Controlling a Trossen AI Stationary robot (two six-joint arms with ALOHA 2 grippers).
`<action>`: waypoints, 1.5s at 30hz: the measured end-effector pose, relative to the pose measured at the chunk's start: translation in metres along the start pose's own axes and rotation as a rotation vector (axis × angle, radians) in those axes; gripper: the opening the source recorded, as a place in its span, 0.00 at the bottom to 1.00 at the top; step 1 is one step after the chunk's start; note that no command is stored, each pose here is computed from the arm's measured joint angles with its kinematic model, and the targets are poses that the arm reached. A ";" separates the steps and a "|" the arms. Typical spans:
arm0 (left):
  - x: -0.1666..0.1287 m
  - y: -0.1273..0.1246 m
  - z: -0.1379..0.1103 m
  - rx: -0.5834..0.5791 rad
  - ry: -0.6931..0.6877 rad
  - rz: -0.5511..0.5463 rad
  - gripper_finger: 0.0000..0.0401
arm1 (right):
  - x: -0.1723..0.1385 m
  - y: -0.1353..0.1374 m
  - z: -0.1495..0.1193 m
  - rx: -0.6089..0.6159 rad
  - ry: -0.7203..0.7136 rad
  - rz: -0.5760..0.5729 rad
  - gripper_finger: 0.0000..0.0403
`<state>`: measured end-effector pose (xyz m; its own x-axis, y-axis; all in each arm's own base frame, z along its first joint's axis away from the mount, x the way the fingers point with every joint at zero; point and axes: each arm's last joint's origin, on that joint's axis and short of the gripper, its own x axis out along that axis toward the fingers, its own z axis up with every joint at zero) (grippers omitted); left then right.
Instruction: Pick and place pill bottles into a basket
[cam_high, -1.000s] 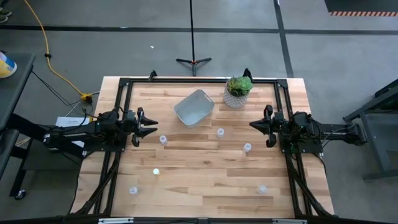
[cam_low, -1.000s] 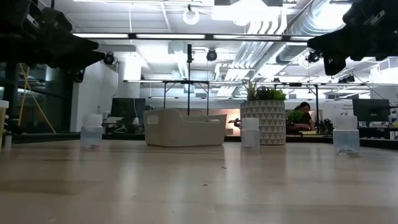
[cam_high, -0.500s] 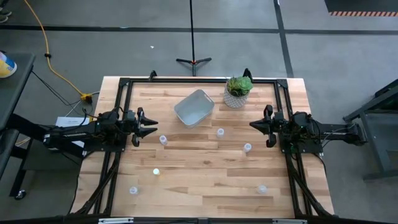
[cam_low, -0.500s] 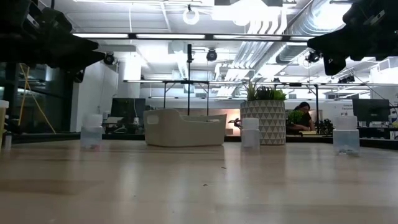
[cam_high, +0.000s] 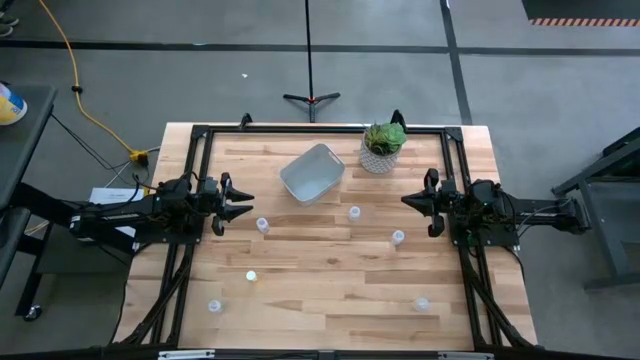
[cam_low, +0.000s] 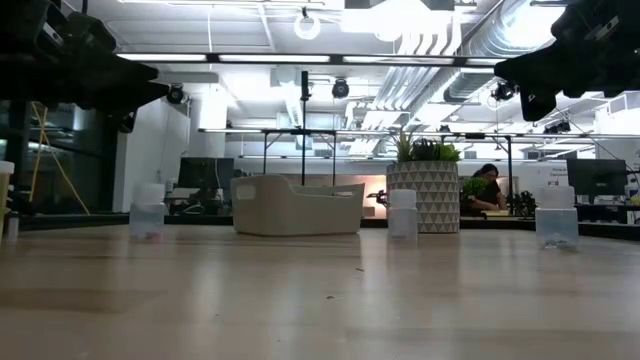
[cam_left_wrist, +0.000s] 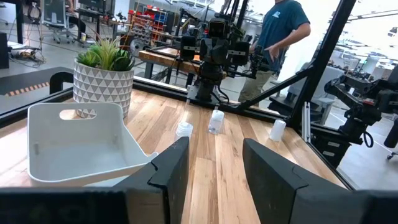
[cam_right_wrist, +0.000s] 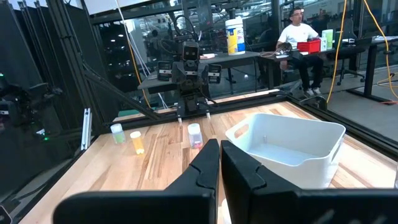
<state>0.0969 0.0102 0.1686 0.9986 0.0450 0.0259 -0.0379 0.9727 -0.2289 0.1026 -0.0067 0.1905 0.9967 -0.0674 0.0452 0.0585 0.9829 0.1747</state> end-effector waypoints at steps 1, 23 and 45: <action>0.000 0.000 0.000 0.000 -0.001 -0.001 0.46 | 0.000 0.000 0.000 0.000 0.000 0.000 0.02; 0.000 0.002 0.000 -0.008 -0.009 0.055 0.46 | 0.000 0.000 -0.001 -0.060 0.006 -0.001 0.02; 0.000 0.003 0.000 -0.008 -0.012 0.099 0.46 | -0.003 -0.007 0.021 0.320 -0.302 -0.262 0.02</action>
<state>0.0966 0.0131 0.1676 0.9895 0.1434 0.0149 -0.1358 0.9615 -0.2387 0.0976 -0.0166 0.2097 0.8875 -0.3972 0.2338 0.2365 0.8278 0.5087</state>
